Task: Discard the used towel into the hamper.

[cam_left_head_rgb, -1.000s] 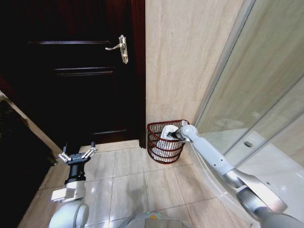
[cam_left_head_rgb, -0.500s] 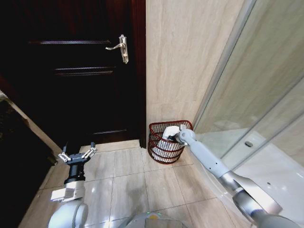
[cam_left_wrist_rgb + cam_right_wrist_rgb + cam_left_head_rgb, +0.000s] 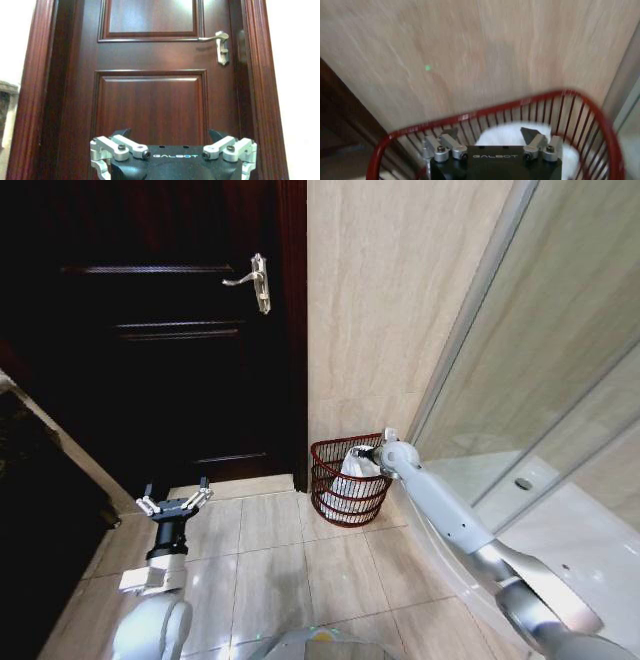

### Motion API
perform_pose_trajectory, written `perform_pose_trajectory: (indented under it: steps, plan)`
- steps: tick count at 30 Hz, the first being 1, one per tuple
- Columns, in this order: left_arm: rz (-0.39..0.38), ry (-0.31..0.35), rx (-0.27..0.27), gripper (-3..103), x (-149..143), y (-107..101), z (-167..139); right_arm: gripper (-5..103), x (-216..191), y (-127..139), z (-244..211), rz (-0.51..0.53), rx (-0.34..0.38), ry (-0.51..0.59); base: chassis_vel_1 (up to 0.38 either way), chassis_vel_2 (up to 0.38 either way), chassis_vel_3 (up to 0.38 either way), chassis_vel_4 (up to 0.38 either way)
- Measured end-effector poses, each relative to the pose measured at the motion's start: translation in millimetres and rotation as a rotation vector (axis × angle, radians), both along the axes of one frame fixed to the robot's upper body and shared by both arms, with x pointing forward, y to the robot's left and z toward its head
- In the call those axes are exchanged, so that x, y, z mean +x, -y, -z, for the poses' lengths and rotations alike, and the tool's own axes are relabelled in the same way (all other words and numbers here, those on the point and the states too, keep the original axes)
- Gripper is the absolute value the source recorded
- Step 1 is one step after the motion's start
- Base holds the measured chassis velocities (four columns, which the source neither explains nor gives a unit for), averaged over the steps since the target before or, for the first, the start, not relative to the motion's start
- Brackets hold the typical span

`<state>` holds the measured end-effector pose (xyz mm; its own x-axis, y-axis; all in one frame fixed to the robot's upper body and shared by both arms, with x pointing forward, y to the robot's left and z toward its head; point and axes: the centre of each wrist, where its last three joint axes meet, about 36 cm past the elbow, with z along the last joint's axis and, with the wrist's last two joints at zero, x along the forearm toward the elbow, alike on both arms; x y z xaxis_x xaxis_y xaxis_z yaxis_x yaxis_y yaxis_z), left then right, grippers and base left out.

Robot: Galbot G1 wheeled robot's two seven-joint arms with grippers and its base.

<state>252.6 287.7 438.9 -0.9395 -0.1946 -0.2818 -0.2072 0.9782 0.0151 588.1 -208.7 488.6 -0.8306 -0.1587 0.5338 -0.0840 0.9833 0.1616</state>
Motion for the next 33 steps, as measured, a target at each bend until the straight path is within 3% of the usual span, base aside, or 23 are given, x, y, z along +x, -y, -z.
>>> perform_pose_trajectory:
  steps: [2, 4, 10, 13, 14, 17, 21, 27, 33]
  plan:
    - [0.008, -0.006, -0.007, 100, 2.5, 2.3, 1.6, 94, -17.0, 5.9, -2.7, 0.005, -0.009, 0.12, 0.0, 0.0, 0.0, 0.0]
    - [0.011, -0.009, -0.01, 100, 3.0, 3.3, 2.7, 98, -25.8, 7.3, -4.5, 0.012, -0.012, 0.166, 0.0, 0.0, 0.0, 0.0]
    - [-0.001, -0.009, -0.03, 100, 3.8, 6.2, 3.9, 100, -62.7, 26.2, -16.8, 0.047, 0.004, 0.356, 0.0, 0.0, 0.0, 0.0]
    - [-0.001, -0.014, -0.063, 100, 3.9, 9.4, 5.1, 100, -105.0, 55.3, -9.6, 0.024, -0.058, 0.527, 0.0, 0.0, 0.0, 0.0]
    - [-0.001, -0.014, -0.063, 100, 3.9, 9.4, 5.1, 100, -105.0, 55.3, -9.6, 0.024, -0.058, 0.527, 0.0, 0.0, 0.0, 0.0]
    - [0.037, -0.04, -0.065, 100, -0.8, 13.7, 8.3, 100, -147.8, 76.1, 2.6, -0.024, -0.164, 0.613, 0.0, 0.0, 0.0, 0.0]
    - [0.096, -0.063, -0.064, 100, -5.8, 15.4, 5.3, 100, -190.7, 80.7, 12.7, 0.003, -0.24, 0.642, 0.0, 0.0, 0.0, 0.0]
    - [0.164, -0.093, -0.087, 100, -5.3, 12.4, -3.9, 100, -245.9, 73.1, 29.7, 0.039, -0.257, 0.632, 0.0, 0.0, 0.0, 0.0]
    - [0.222, -0.113, -0.038, 100, 6.2, 2.5, -14.6, 100, -293.0, 75.7, 43.9, 0.077, -0.266, 0.67, 0.0, 0.0, 0.0, 0.0]
